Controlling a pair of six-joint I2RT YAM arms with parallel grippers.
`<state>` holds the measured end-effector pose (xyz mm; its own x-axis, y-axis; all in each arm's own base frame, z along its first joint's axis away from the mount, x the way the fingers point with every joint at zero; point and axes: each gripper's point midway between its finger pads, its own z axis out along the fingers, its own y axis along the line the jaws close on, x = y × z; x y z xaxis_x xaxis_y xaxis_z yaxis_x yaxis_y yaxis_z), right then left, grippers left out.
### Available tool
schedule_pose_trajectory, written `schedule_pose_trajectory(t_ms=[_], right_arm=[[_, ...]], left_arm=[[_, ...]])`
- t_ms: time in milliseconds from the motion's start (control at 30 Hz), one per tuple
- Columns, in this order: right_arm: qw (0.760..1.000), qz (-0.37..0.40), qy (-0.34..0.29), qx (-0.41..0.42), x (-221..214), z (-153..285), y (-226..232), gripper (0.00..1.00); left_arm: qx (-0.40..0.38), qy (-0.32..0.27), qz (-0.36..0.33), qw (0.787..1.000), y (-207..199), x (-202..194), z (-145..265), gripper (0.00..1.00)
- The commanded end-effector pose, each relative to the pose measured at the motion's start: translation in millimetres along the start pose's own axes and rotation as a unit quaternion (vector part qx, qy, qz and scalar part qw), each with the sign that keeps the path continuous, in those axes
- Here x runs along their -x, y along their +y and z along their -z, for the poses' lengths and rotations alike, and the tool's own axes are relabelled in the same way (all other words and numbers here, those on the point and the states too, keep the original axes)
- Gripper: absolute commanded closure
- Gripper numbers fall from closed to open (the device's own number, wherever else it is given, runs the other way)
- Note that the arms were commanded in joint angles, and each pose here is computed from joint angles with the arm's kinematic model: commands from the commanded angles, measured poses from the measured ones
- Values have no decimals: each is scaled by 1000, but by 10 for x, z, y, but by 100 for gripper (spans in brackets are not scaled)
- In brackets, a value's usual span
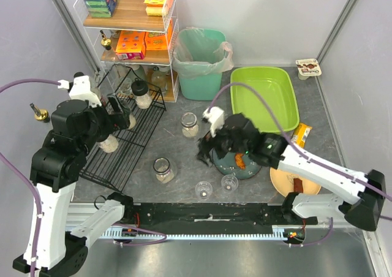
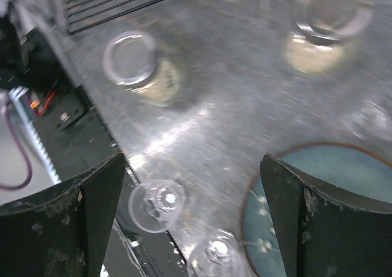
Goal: Clear the kitchen counter
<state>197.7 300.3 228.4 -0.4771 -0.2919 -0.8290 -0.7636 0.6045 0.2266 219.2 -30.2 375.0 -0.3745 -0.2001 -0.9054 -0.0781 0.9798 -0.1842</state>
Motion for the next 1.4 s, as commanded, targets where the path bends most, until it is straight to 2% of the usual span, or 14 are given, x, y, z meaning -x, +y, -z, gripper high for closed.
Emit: schedule_pose_trajectory(t_ms=[0,167,267,333,500,833,967,1067,1167,1300,1367], right_arm=[[990,118,-39,72,16,-297,634,2],[982,173,-42,64,-224,-690,956,2],[986,149,-70,37,-200,-888,936,2],[984,152,-82,51,-200,-1002,1042,2],[979,180,-74,60,-248,-1314,1187,2],[978,200,-62,3,-262,-1672,1058,2],[984,161,-65,-31,-281,-1817,965,3],[988,130,-57,-53,-332,-1938,924,10],[991,92,-55,-77,-352,-2004,879,22],[989,9,-63,-133,-351,-1983,744,47],[977,-48,-69,-194,-369,-1919,566,55]], left_arm=[[-119,4,-33,992,-403,54,76,7],[-168,-21,-31,985,-532,96,210,8],[-181,3,-28,983,-576,13,234,8],[-190,12,-27,981,-593,-44,262,8],[-191,29,-17,981,-594,-153,251,8],[-184,34,-1,982,-528,-244,341,8],[-185,29,0,982,-522,-241,367,8],[-180,30,-2,983,-498,-268,356,8],[-185,26,-2,982,-502,-267,377,8],[-197,14,-9,980,-528,-244,402,8],[-198,8,-12,980,-527,-222,408,8]])
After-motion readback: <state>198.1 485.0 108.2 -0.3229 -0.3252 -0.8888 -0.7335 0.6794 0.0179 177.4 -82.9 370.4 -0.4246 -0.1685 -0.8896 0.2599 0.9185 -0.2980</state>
